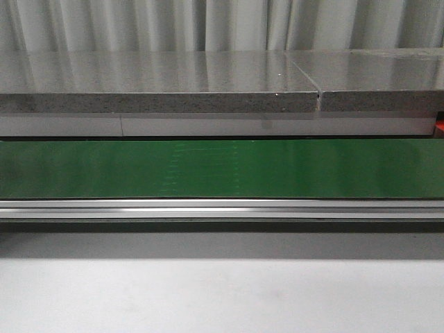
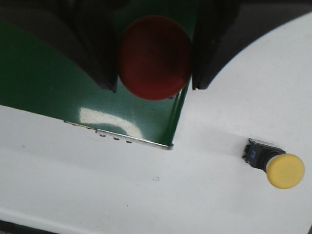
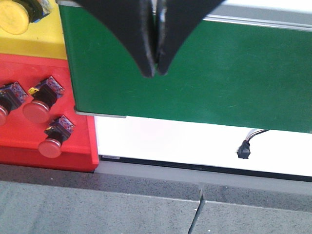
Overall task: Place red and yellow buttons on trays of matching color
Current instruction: 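Close the left gripper on the last red push-button's cap and lift it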
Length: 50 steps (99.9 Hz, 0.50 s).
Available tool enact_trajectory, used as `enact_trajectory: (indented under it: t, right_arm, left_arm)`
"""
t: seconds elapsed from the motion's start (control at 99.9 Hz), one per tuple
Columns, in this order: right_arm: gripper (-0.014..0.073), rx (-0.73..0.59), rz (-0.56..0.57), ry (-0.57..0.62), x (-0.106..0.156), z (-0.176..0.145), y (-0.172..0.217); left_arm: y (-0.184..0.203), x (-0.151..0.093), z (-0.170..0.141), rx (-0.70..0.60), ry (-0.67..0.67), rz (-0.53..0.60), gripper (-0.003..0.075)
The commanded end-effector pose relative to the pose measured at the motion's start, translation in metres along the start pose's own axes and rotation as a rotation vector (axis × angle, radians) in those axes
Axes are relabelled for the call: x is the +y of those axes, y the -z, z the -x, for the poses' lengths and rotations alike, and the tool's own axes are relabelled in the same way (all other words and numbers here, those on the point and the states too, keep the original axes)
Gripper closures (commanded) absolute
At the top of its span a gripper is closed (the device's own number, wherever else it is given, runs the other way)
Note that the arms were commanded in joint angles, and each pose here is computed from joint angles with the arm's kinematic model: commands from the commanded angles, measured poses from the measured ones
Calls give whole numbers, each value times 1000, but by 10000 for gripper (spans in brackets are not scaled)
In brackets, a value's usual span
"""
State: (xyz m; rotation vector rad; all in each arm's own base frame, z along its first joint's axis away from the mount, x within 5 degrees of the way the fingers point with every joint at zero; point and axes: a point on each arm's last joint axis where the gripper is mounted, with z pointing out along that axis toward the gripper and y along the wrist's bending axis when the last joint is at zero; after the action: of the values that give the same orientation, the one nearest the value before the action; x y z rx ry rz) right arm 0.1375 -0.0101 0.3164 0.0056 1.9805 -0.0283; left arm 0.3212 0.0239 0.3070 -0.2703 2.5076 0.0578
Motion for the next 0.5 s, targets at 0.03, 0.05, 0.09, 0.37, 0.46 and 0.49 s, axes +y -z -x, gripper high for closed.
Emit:
enact_trajectory:
  t: [0.03,0.05,0.09,0.37,0.46,0.49]
  right_arm:
    - [663,-100,-20,4,-2,15,5]
    - [663,-100,-20,4,-2,15,5]
    - [663,-100,-20,4,-2,15,5]
    - [663,-100,-20,4,-2,15,5]
    - [663,-100,-20,4,-2,15,5]
    - [663,-100,-20,4,-2,15,5]
  left_arm:
    - [17,-7,8,-119,-13,-34,739]
    - [15,-6,7,-114,-13,-34,739]
    - [14,-7,6,-115,-12,-36,739]
    - [-1,-8,-4,-102,-15,-45,739]
    - [-1,-9,-4,-117,-24,-48,738]
    - [-1,-9,-3,-121,-24,-49,738]
